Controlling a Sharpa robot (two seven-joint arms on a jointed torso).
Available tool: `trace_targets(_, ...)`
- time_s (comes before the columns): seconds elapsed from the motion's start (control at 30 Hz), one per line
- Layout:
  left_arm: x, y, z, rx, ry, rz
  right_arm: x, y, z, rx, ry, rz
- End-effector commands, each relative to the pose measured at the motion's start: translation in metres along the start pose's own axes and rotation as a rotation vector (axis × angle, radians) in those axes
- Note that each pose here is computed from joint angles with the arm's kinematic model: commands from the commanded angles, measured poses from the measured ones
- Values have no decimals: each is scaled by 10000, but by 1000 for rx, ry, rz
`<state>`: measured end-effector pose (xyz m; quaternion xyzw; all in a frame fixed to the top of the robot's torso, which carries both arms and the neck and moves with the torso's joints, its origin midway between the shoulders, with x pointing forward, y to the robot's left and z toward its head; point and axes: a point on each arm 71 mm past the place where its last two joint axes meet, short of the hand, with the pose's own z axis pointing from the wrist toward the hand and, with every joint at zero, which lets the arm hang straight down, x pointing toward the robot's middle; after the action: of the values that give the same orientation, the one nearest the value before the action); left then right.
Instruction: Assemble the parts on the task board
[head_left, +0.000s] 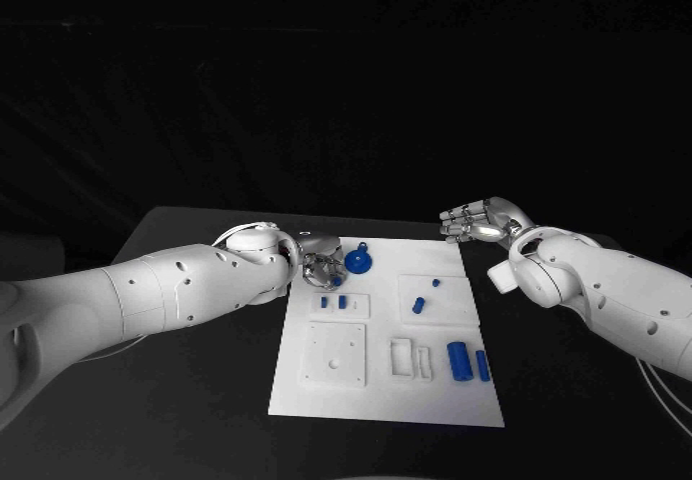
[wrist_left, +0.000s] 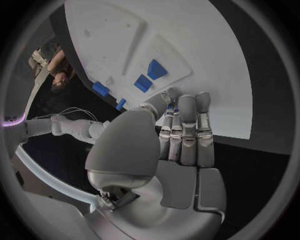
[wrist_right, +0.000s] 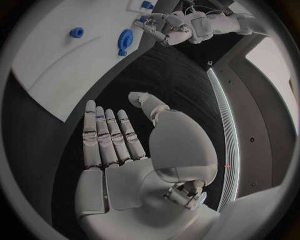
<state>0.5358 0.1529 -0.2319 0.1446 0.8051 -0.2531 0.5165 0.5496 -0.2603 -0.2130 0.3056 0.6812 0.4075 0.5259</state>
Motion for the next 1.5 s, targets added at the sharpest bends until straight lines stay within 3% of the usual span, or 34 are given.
trace_targets(0.03, 80, 9, -2, -3, 31, 10, 13, 7, -2, -9, 18, -10)
trace_targets(0.33, 63, 84, -37, -26, 13, 9, 3, 3, -11, -4, 17, -36)
trace_targets(0.53, 55, 159, -74, -44, 7, 7, 25, 7, -21, 0, 48, -74)
trace_targets(0.87, -3, 368, -176, -90, -36, -6, 99, -7, -75, -13, 120, -240)
trace_targets(1.07, -170, 483, -245, -105, -186, -101, 142, -6, -107, -27, 142, -364)
trace_targets(1.27, -354, 566, -342, -101, -376, -455, 214, 28, -151, -61, 141, -566)
trace_targets(1.33, -384, 566, -368, -86, -409, -568, 252, 42, -172, -72, 139, -636)
trace_targets(1.5, -435, 523, -411, -50, -456, -689, 348, 74, -221, -91, 137, -755)
